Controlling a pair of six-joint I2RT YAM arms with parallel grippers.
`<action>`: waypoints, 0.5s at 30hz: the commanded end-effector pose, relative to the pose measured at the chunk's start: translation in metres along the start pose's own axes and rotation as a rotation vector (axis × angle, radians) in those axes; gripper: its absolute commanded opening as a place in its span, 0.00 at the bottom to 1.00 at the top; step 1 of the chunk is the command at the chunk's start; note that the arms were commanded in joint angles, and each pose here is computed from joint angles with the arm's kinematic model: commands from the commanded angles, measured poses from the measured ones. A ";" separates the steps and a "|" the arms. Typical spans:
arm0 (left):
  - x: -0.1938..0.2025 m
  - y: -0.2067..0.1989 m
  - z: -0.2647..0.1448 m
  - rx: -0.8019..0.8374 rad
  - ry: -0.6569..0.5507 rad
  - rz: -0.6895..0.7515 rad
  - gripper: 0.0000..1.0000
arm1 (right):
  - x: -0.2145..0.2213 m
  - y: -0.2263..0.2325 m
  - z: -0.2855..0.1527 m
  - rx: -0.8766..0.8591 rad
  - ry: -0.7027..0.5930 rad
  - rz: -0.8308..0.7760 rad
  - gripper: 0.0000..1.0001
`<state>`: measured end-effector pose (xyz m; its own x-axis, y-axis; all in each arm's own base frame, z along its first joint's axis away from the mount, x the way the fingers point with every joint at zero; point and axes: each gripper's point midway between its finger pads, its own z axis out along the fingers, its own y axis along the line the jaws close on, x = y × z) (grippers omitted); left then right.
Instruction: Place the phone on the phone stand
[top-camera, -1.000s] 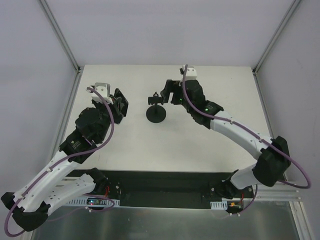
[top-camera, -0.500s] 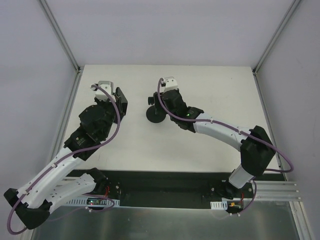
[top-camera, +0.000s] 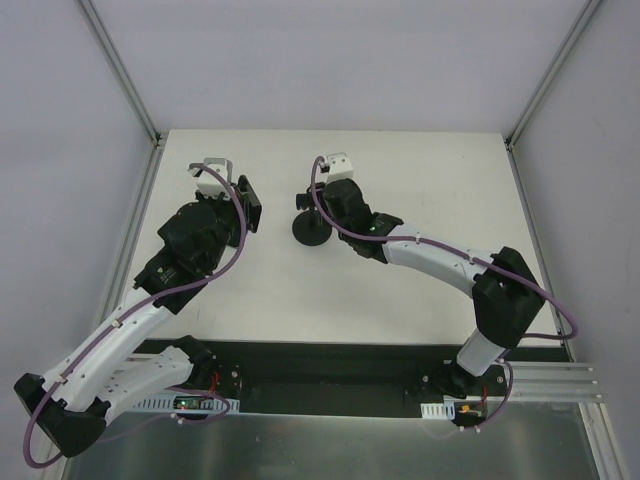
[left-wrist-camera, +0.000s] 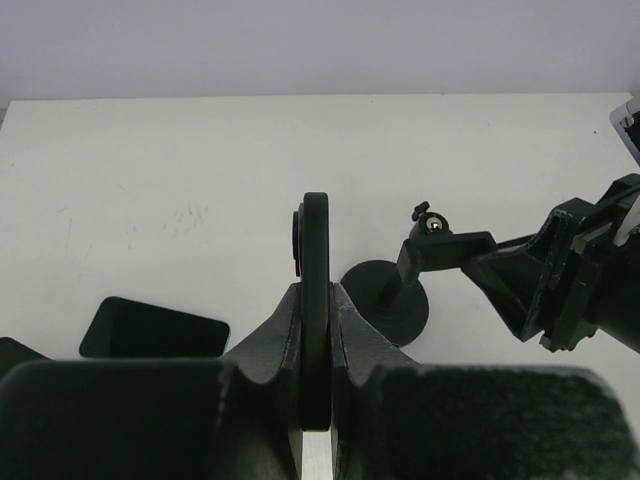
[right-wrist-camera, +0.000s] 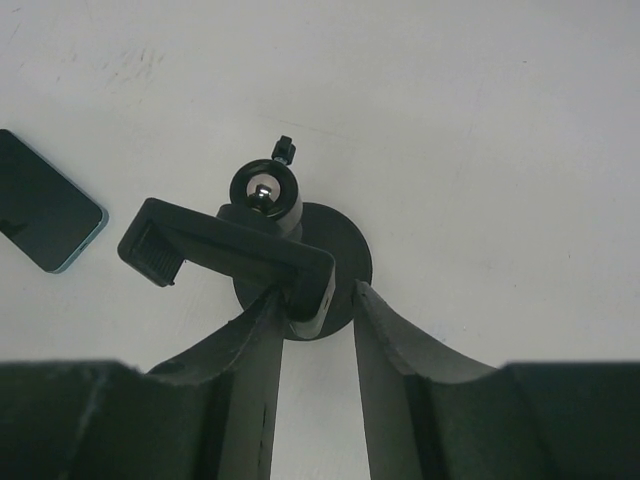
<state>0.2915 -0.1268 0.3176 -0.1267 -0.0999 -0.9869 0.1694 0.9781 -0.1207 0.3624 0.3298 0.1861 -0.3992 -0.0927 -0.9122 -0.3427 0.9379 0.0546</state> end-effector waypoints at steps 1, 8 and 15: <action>-0.021 -0.014 0.003 0.070 -0.054 -0.051 0.00 | -0.030 0.004 0.001 -0.001 -0.085 0.014 0.34; -0.014 -0.033 0.002 0.186 -0.023 -0.030 0.00 | -0.037 0.007 0.004 -0.006 -0.112 0.003 0.10; -0.014 -0.065 -0.005 0.385 -0.006 0.026 0.00 | -0.036 0.019 -0.011 -0.124 -0.138 -0.042 0.01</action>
<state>0.2876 -0.1634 0.3006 -0.2041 -0.0593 -0.9772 0.3593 0.9240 -0.1311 0.3673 0.3315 0.1880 -0.3630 -0.1260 -0.9232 -0.3625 0.9319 0.0154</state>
